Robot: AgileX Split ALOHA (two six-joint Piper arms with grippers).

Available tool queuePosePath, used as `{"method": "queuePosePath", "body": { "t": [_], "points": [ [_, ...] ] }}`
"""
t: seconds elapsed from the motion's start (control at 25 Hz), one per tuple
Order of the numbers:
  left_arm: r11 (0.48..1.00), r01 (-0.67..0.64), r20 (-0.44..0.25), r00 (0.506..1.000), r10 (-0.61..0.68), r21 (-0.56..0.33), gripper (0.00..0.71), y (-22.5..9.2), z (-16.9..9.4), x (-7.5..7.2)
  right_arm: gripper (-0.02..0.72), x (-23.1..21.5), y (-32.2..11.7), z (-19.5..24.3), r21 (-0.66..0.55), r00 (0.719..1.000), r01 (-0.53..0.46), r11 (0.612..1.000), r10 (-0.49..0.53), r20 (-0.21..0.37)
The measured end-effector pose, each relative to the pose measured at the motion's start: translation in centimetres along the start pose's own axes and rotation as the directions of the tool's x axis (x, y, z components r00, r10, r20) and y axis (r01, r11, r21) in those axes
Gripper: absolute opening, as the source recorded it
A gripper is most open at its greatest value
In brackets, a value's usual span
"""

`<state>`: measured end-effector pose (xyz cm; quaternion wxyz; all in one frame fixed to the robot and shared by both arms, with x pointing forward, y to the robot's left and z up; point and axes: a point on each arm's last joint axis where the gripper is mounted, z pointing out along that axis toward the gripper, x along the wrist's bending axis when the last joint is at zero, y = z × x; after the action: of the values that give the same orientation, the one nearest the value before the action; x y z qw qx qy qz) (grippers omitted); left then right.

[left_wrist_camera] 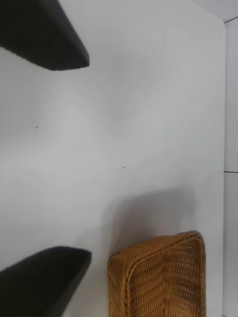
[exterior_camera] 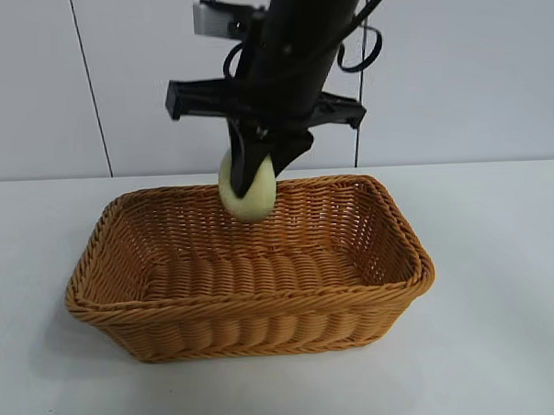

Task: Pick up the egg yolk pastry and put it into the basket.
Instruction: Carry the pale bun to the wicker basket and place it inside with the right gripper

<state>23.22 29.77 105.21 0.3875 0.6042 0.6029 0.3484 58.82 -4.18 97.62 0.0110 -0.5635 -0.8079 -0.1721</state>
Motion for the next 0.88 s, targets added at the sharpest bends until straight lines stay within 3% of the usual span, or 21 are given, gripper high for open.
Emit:
{"method": "queuePosePath", "body": {
  "t": [0.36, 0.48, 0.6, 0.64, 0.72, 0.88],
  "points": [
    [1.000, 0.000, 0.000, 1.000, 0.000, 0.000, 0.692, 0.0, 0.0, 0.0, 0.134, -1.3, -0.8, 6.1, 0.109, 0.999, -0.015, 0.994, 0.010, 0.053],
    [1.000, 0.000, 0.000, 1.000, 0.000, 0.000, 0.692, 0.0, 0.0, 0.0, 0.276, -1.3, -0.8, 6.1, 0.109, 0.999, -0.020, 0.994, 0.015, 0.050],
    [1.000, 0.000, 0.000, 1.000, 0.000, 0.000, 0.692, 0.0, 0.0, 0.0, 0.553, -1.3, -0.8, 6.1, 0.114, 0.999, -0.015, 0.993, 0.010, 0.049],
    [1.000, 0.000, 0.000, 1.000, 0.000, 0.000, 0.692, 0.0, 0.0, 0.0, 0.603, -1.2, -0.8, 5.8, 0.112, 0.999, -0.004, 0.994, -0.001, 0.048],
    [1.000, 0.000, 0.000, 1.000, 0.000, 0.000, 0.692, 0.0, 0.0, 0.0, 0.661, -1.1, -0.5, 4.9, 0.115, 0.998, 0.022, 0.993, -0.028, 0.055],
    [1.000, 0.000, 0.000, 1.000, 0.000, 0.000, 0.692, 0.0, 0.0, 0.0, 0.688, -0.4, 1.5, 0.9, 0.083, 0.992, 0.075, 0.994, -0.083, 0.094]
  ]
}}
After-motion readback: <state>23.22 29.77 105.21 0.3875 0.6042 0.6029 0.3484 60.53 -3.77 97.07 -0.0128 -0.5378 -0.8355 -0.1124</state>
